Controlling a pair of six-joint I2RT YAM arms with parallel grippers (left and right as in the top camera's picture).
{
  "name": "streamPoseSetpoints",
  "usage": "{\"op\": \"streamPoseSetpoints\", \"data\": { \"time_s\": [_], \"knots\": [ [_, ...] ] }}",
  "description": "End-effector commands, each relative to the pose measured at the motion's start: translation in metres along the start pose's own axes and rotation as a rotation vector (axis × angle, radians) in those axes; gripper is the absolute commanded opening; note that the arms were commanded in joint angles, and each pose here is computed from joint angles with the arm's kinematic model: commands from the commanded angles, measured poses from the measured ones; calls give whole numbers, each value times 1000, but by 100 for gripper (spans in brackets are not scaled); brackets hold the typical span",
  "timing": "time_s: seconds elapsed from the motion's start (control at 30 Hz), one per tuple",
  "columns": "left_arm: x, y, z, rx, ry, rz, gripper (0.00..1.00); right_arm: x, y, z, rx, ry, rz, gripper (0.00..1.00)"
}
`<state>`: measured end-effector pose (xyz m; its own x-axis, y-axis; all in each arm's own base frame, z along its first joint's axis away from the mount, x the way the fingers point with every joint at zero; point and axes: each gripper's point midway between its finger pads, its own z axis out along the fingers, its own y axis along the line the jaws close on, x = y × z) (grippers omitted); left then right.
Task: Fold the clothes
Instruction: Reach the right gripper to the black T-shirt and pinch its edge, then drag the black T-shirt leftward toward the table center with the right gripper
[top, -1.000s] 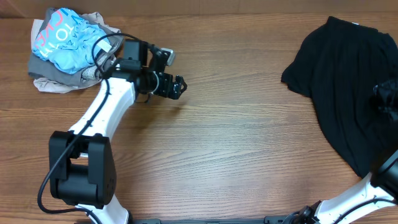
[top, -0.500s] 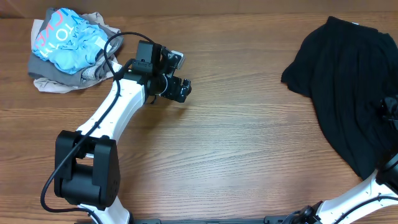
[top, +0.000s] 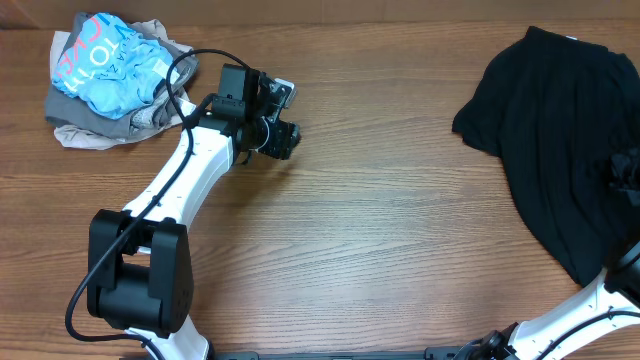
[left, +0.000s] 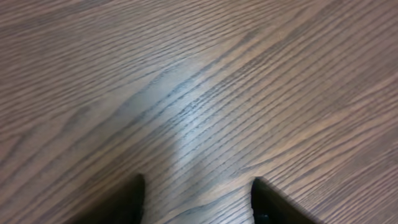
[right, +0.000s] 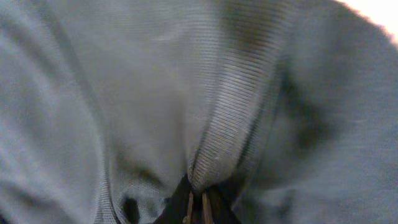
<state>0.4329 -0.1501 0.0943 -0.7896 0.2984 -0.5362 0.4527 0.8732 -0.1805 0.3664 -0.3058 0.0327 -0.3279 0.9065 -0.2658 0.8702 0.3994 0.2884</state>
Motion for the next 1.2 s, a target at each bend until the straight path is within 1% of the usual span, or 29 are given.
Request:
{"op": "streamPoseSetpoints", "data": {
  "time_s": [0.0,0.07,0.1,0.17,0.23,0.33,0.37,0.4,0.43,0.63,0.77,0.8,1.03,1.17],
  "knots": [
    [-26,12,-14,-80,-51,15,42,-16,63,-48,-182,-54,-99,4],
    [-36,16,-23,-111,-63,8,39,-19,84,-72,-216,-83,-131,4],
    [-45,18,-31,-130,-69,10,38,-18,101,-93,-247,-106,-176,4],
    [-54,20,-41,-153,-75,11,37,-14,122,-119,-280,-126,-231,4],
    [-65,21,-57,-181,-80,11,36,-1,146,-147,-309,-138,-314,4],
    [-76,20,-74,-195,-83,11,34,20,170,-170,-332,-123,-394,4],
    [-80,19,-80,-196,-84,11,34,35,184,-180,-346,-103,-429,4],
    [-83,17,-86,-196,-85,11,34,43,191,-184,-353,-93,-446,4],
    [-87,15,-96,-197,-85,11,33,63,207,-193,-381,-59,-491,4],
    [-93,21,-124,-221,-82,-33,29,143,257,-214,-491,62,-664,4],
    [-95,45,-145,-270,-96,-97,29,201,285,-222,-539,120,-781,4],
    [-94,57,-154,-288,-105,-127,29,231,295,-227,-562,148,-840,4],
    [-82,103,-173,-336,-119,-266,31,331,315,-249,-628,240,-1024,4],
    [-75,114,-178,-351,-111,-291,31,372,318,-260,-648,277,-1081,4]
  ]
}}
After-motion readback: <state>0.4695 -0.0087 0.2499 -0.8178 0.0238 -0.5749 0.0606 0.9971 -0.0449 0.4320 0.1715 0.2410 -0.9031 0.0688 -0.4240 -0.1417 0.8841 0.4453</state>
